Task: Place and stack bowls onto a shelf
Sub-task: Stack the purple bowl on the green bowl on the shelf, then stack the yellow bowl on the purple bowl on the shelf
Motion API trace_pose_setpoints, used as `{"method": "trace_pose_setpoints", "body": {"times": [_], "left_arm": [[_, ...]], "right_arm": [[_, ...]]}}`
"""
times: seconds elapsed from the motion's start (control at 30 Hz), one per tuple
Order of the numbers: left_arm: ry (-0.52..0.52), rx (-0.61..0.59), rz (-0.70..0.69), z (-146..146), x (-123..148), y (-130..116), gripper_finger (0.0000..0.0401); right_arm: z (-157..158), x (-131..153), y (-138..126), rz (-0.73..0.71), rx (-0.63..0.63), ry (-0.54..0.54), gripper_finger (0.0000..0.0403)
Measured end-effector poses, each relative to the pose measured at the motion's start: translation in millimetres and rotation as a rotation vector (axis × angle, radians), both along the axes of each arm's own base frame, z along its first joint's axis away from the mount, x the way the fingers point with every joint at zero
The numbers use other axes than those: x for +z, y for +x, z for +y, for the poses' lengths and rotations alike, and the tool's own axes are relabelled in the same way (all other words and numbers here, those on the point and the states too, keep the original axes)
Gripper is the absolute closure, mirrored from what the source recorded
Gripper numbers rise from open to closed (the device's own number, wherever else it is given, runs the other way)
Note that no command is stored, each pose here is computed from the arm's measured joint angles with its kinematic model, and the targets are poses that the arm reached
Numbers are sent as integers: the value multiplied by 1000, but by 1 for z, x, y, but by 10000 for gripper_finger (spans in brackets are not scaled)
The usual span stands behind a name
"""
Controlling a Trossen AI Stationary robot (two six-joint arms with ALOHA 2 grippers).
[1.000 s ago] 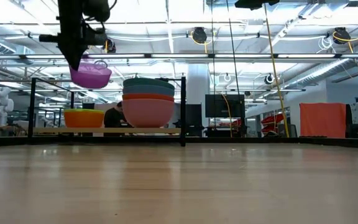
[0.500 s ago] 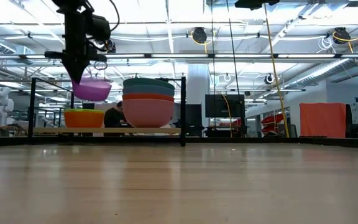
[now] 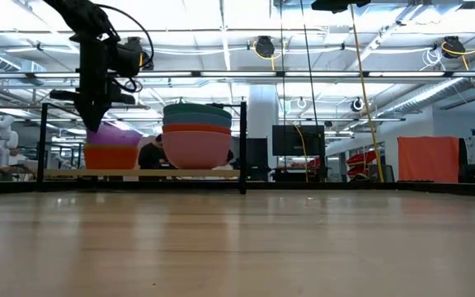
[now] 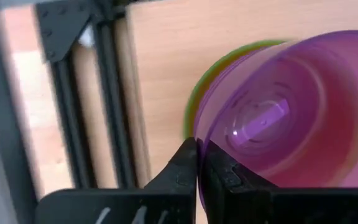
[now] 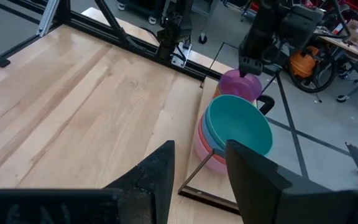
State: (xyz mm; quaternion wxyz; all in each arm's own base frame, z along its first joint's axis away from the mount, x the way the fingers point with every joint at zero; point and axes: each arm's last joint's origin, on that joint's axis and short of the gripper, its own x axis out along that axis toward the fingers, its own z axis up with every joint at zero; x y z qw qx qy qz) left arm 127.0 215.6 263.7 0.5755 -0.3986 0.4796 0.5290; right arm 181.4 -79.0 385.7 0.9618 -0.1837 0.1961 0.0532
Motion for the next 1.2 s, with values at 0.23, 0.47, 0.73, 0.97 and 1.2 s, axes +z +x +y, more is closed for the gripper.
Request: {"method": "trace_pose_setpoints", "body": {"times": [0.23,0.47,0.73,0.97,1.2], "left_arm": [[6,-44,-38,1,0,3,348],[-9,-45,-44,1,0,3,319],[-171,-107,-304,-6,0,11,316],[-201,-177,-404,-25,12,24,316],[-117,-251,-488,-65,43,27,316]], "right_arm": [[0,0,0,-1,1,-3,268],[0,0,0,0,-1,-3,268],[2,-9,-10,136,-95,10,268],[13,-21,-36,331,-258,236,268],[31,-32,-61,558,-317,411,268]]}}
